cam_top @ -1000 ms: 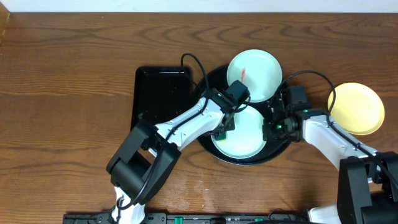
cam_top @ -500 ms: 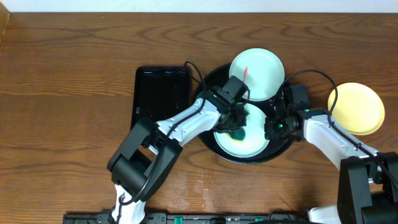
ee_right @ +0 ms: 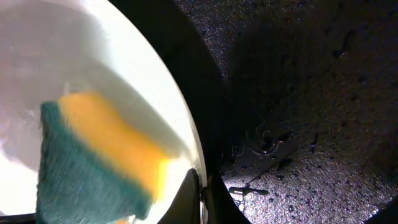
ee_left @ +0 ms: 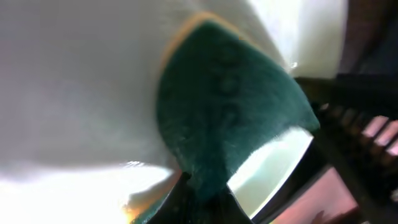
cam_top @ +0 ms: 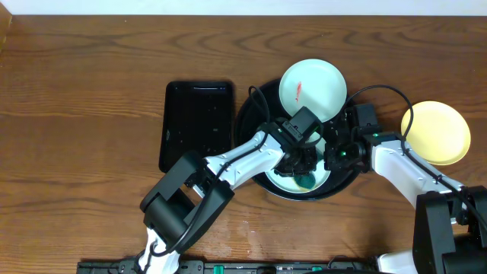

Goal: Clean dirty plates on tray and stack at the side
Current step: 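Scrub the pale green plate with the sponge, right gripper holding rim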

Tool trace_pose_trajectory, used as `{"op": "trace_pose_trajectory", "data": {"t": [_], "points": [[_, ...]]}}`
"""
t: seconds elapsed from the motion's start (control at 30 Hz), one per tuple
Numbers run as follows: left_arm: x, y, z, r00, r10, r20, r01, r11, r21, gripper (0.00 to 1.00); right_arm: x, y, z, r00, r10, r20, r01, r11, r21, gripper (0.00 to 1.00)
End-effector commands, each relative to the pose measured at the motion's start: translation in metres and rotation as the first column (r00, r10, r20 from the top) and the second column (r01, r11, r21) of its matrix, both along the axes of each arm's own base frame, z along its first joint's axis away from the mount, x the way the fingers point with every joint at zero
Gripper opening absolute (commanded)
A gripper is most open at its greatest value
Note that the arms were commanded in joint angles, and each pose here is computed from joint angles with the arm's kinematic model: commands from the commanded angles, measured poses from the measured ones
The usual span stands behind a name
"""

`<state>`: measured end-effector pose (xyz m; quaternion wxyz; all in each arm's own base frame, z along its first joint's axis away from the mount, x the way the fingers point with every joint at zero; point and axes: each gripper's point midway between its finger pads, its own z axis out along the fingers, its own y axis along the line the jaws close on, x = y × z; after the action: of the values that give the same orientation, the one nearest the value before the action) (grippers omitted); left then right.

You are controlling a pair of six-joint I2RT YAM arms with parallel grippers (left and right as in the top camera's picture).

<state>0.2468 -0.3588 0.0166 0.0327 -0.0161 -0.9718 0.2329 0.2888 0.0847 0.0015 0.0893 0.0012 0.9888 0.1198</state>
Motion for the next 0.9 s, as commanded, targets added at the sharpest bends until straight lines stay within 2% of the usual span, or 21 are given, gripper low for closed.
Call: {"op": "trace_pose_trajectory", "data": {"t": [0.0, 0.1, 0.2, 0.27, 0.3, 0.43, 0.63, 0.87], "points": [[0.001, 0.05, -0.034, 0.999, 0.052, 0.001, -0.051, 0.973, 0.226, 0.08, -0.01, -0.01, -0.013, 0.999, -0.006, -0.047, 0.004, 0.999, -0.052, 0.01], [0.026, 0.095, -0.039, 0.988, 0.104, 0.112, -0.14, 0.909, 0.393, 0.08, -0.011, -0.01, -0.013, 0.999, -0.006, -0.048, 0.003, 0.999, -0.052, 0.01], [0.044, 0.127, -0.032, 0.976, 0.127, 0.178, -0.2, 0.846, 0.494, 0.07, -0.011, -0.01, -0.013, 0.999, -0.006, -0.049, 0.003, 0.999, -0.052, 0.01], [0.056, 0.149, -0.024, 0.962, 0.116, 0.248, -0.242, 0.784, 0.572, 0.08, -0.011, -0.01, -0.014, 0.999, -0.006, -0.05, 0.003, 0.999, -0.052, 0.01], [0.066, 0.165, -0.014, 0.946, 0.088, 0.311, -0.275, 0.725, 0.631, 0.08, -0.011, -0.01, -0.014, 0.999, -0.006, -0.05, 0.003, 0.999, -0.053, 0.01], [0.076, 0.179, 0.004, 0.93, 0.033, 0.366, -0.296, 0.658, 0.692, 0.08, -0.012, -0.011, -0.014, 0.998, -0.006, -0.055, 0.003, 0.999, -0.054, 0.01], [0.081, 0.176, 0.033, 0.924, 0.029, 0.382, -0.302, 0.669, 0.679, 0.07, -0.015, -0.011, -0.014, 0.998, -0.006, -0.065, 0.002, 0.998, -0.055, 0.01], [0.068, 0.157, 0.084, 0.924, 0.067, 0.377, -0.273, 0.807, 0.524, 0.08, -0.015, -0.011, -0.014, 0.998, -0.006, -0.065, 0.003, 0.998, -0.055, 0.01]]}}
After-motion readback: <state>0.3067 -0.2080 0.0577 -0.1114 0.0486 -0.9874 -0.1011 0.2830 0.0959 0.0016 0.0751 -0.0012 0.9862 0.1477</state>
